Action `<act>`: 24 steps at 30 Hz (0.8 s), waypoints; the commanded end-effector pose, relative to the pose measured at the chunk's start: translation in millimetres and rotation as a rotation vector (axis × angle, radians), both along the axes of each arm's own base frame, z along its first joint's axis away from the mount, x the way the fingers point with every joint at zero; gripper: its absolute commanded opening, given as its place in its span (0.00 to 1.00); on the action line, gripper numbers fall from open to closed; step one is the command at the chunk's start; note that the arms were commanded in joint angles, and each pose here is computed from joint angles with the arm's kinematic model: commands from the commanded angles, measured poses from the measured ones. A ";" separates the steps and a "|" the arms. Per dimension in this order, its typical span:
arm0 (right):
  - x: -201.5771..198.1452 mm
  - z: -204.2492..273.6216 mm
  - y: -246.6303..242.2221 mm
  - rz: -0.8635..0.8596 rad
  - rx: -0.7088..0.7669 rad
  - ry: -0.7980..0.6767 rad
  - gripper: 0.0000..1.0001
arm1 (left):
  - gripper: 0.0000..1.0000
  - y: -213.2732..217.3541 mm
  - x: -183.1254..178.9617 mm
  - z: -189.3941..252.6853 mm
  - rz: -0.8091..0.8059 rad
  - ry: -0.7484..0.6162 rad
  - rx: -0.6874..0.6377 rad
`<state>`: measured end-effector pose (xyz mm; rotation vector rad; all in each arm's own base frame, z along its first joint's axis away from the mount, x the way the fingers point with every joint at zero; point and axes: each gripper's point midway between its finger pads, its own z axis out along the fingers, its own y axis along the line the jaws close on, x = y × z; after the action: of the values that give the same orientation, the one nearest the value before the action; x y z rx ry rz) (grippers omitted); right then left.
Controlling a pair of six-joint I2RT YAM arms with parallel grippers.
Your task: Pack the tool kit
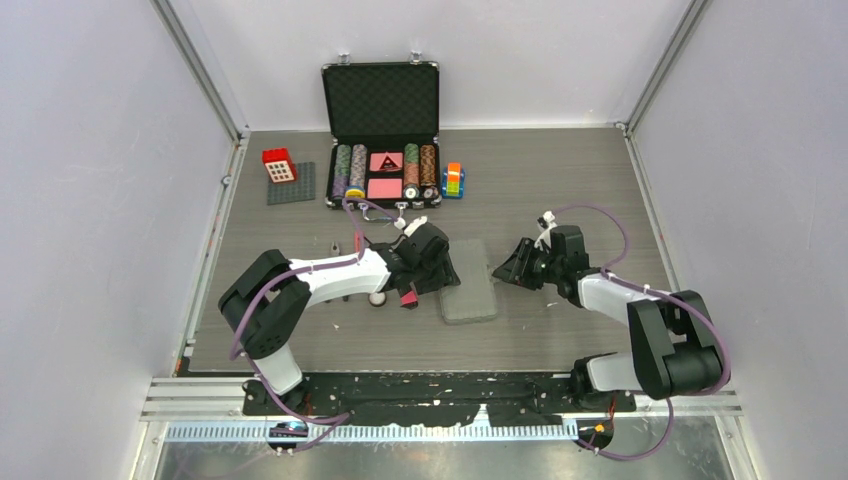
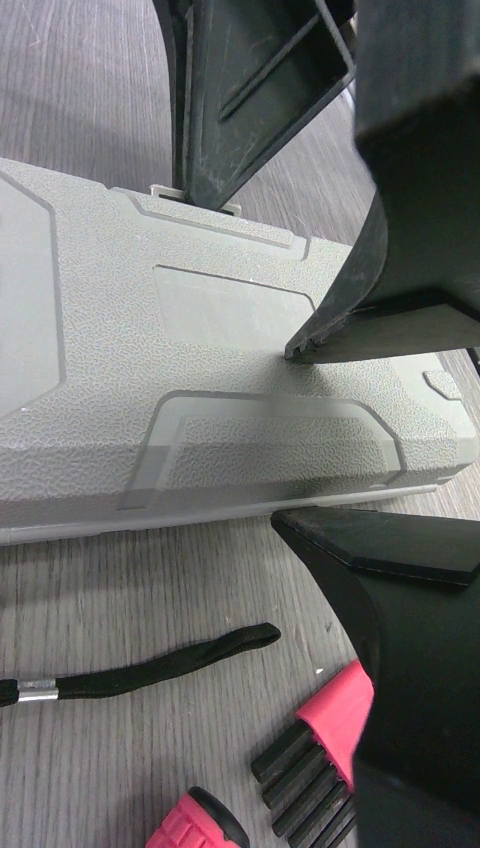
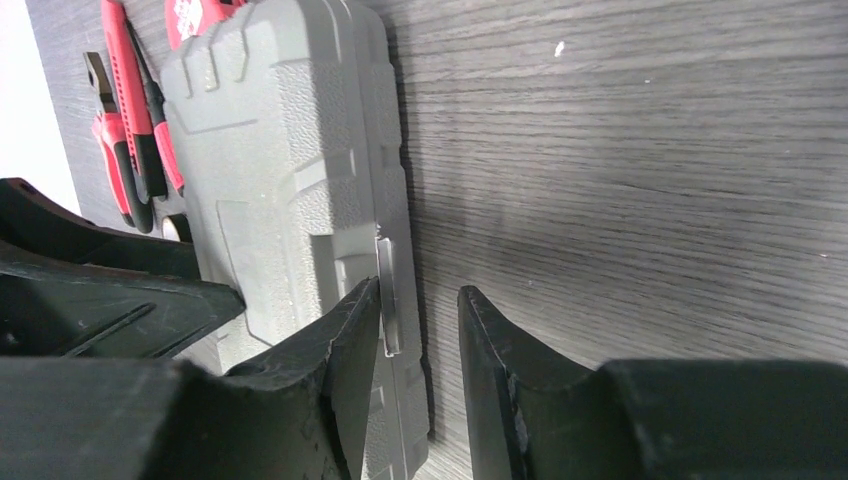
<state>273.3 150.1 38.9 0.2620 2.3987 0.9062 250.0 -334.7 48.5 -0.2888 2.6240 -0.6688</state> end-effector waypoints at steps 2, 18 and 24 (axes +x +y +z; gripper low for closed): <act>3.0 -0.7 8.5 0.031 0.052 -0.024 0.36 | 0.42 46.2 -14.1 -34.6 -0.011 0.053 0.229; 12.2 41.0 3.5 0.036 0.010 -0.133 0.05 | 0.49 40.1 -3.7 -11.8 -0.017 -0.033 0.175; 13.1 82.3 -23.0 -0.015 -0.157 -0.208 0.05 | 0.68 40.5 11.0 40.4 -0.006 -0.182 0.108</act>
<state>270.5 149.1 83.1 0.1734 2.3273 0.8848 250.5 -321.7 61.9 -0.2036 2.5777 -0.6213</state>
